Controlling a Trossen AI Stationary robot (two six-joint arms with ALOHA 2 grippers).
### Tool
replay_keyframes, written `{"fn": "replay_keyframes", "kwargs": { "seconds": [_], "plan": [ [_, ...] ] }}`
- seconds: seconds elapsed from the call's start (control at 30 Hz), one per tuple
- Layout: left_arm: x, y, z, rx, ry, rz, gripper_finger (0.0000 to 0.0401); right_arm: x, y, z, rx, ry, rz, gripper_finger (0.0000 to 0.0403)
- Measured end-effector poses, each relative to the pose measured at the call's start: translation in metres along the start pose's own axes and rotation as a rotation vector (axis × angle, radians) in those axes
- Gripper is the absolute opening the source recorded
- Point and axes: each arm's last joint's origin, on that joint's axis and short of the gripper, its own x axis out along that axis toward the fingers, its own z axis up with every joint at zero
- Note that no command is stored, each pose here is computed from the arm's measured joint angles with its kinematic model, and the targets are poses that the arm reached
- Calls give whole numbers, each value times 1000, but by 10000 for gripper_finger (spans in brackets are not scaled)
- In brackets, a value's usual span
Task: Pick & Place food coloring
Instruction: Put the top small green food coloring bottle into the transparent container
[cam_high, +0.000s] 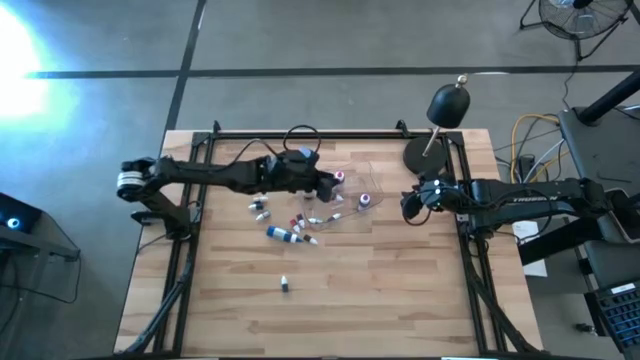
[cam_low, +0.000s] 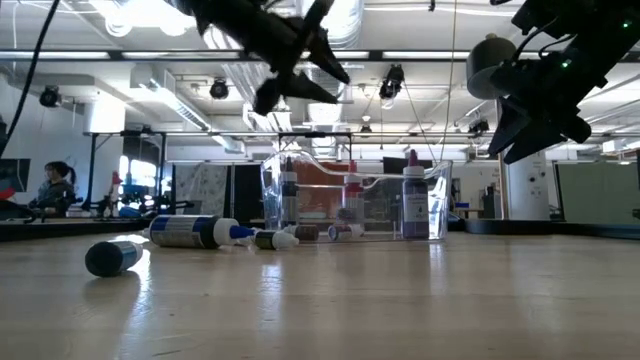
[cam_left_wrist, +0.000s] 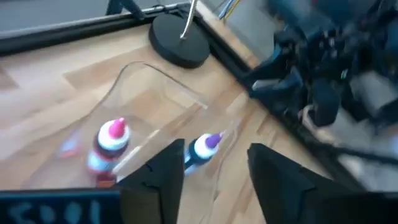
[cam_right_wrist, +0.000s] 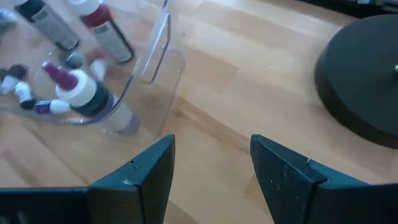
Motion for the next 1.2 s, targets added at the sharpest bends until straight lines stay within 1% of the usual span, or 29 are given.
{"fn": "replay_keyframes", "kwargs": {
  "seconds": [0.1,0.2,0.23,0.3,0.4,0.47,0.5,0.6,0.63,0.7,0.87,1.0,1.1,1.2],
  "plan": [
    [-22,-14,10,116,71,103,167,0,0,-1,-19,8,5,203],
    [-51,-27,17,260,204,178,171,1,0,-1,-28,9,4,203],
    [-61,-28,17,285,261,231,171,1,0,-1,-35,9,3,203],
    [-76,-27,17,295,332,376,171,1,-1,-2,-54,8,0,203],
    [-88,-14,13,336,434,575,172,3,-1,-3,-79,13,-6,203],
    [-86,-3,10,312,487,648,172,5,-2,-6,-89,23,-16,203],
    [-83,4,7,278,523,670,172,6,-2,-6,-91,27,-19,203],
    [-67,28,-3,152,643,682,172,9,-1,-7,-98,37,-28,203],
    [-60,37,-7,135,671,695,172,10,0,-7,-99,40,-28,203],
    [-48,53,-14,143,727,732,172,12,1,-8,-100,43,-27,203],
    [-20,84,-38,284,916,760,172,15,4,-9,-101,77,-1,203],
    [-5,96,-56,427,1055,728,172,17,6,-10,-102,114,26,203],
    [5,102,-62,515,1086,710,172,16,6,-10,-99,123,34,203],
    [13,105,-65,557,1072,679,172,16,6,-10,-99,123,35,203]
  ]
}}
